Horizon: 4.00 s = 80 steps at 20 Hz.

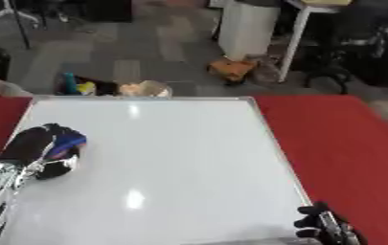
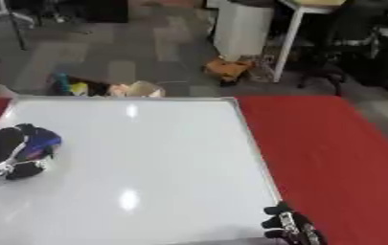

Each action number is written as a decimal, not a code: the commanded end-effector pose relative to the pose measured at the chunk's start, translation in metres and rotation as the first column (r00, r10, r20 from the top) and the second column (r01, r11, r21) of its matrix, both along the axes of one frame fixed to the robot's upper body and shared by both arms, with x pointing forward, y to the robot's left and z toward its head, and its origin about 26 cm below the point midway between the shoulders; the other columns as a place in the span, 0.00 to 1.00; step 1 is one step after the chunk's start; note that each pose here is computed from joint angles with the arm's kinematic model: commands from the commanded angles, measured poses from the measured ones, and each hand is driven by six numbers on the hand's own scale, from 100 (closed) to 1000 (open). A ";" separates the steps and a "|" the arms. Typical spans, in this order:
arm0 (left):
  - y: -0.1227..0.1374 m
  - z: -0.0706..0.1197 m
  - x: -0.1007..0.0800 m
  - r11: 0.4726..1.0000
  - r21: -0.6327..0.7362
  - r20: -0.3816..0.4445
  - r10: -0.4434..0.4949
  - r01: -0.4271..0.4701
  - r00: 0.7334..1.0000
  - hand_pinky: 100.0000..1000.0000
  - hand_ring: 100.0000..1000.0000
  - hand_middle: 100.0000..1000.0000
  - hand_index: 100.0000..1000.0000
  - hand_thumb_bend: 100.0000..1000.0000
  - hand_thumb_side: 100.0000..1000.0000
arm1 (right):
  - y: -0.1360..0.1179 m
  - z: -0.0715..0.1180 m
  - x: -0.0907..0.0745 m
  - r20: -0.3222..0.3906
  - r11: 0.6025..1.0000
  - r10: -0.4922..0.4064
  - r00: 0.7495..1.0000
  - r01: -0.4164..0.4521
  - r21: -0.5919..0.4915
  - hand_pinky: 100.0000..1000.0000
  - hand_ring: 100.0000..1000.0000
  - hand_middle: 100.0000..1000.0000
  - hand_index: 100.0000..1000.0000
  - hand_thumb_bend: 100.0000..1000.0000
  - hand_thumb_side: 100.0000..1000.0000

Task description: Wipe the whiteboard clean with a brush.

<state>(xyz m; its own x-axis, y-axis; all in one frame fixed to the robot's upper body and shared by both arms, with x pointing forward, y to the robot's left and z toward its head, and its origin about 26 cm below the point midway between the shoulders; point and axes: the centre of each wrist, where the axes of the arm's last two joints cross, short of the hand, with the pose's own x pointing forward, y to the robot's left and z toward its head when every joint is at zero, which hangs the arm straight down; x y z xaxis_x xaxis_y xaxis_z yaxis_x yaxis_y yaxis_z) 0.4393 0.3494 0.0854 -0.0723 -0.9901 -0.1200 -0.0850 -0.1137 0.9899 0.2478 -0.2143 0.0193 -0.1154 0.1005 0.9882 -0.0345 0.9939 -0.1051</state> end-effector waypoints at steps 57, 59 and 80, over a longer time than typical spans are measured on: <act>-0.053 -0.013 -0.018 0.958 0.108 -0.112 -0.255 0.266 0.960 0.56 0.58 0.61 0.80 0.07 0.45 | -0.003 0.006 0.001 0.021 1.000 0.006 1.000 -0.006 -0.013 0.55 0.59 0.42 0.64 0.00 0.87; -0.045 -0.019 -0.019 0.965 0.121 -0.108 -0.220 0.232 0.970 0.57 0.59 0.62 0.80 0.08 0.44 | -0.003 0.006 0.001 0.021 1.000 0.005 1.000 -0.005 -0.013 0.55 0.59 0.42 0.64 0.00 0.87; 0.031 -0.038 -0.027 0.987 0.116 -0.032 0.119 -0.115 0.992 0.57 0.59 0.62 0.80 0.09 0.39 | -0.004 0.005 0.000 0.018 1.000 -0.001 1.000 0.001 -0.013 0.55 0.59 0.42 0.64 0.00 0.87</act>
